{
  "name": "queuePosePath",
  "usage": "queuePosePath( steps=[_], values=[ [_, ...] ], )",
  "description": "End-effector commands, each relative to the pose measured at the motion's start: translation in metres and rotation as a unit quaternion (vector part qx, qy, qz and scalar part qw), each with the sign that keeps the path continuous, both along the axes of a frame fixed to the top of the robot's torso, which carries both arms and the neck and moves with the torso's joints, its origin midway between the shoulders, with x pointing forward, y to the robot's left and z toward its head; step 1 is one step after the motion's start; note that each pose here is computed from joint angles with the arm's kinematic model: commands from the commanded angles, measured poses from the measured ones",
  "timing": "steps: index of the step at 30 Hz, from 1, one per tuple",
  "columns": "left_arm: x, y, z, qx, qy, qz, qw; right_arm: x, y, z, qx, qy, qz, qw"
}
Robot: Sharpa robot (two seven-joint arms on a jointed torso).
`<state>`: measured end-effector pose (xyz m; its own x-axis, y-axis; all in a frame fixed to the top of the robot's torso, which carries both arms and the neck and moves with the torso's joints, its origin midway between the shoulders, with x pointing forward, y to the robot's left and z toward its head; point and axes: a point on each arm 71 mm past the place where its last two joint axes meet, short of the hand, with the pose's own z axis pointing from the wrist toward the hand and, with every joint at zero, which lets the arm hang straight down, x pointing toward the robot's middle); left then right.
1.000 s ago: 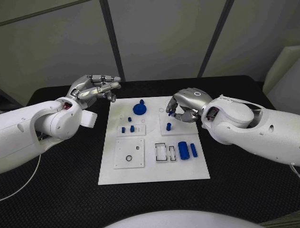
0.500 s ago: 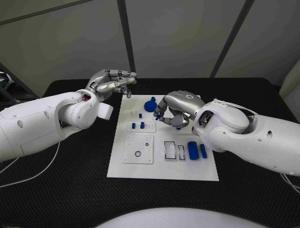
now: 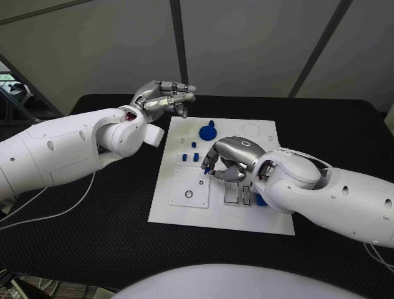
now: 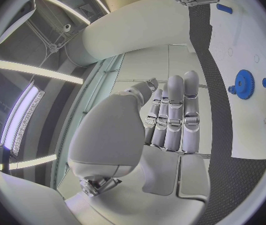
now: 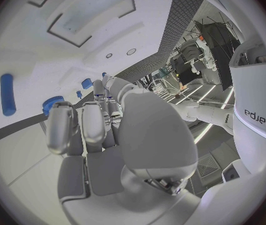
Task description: Assemble the parts on the task board
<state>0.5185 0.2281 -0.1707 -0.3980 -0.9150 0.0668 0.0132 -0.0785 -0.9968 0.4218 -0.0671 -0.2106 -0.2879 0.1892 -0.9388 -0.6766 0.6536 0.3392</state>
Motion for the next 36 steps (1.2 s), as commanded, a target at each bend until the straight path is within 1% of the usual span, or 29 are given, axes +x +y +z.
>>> queuePosePath(
  steps=[1,10,18,25,36],
  values=[
    [0.0007,-0.001,0.0020,-0.005,-0.003,-0.004,1.000,-0.001,0.004,-0.003,-0.008,0.009,0.011,1.000],
    [0.0013,-0.003,0.0023,-0.005,-0.002,-0.006,1.000,-0.003,0.008,-0.010,-0.019,0.016,0.017,1.000],
    [0.0014,-0.003,0.0024,-0.005,-0.002,-0.007,1.000,-0.005,0.011,-0.013,-0.028,0.022,0.022,0.999],
    [0.0015,-0.003,0.0024,-0.005,-0.002,-0.007,1.000,-0.005,0.012,-0.015,-0.034,0.023,0.024,0.999],
    [0.0013,-0.004,0.0025,-0.005,-0.001,-0.009,1.000,-0.005,0.015,-0.016,-0.043,0.017,0.023,0.999]
  ],
)
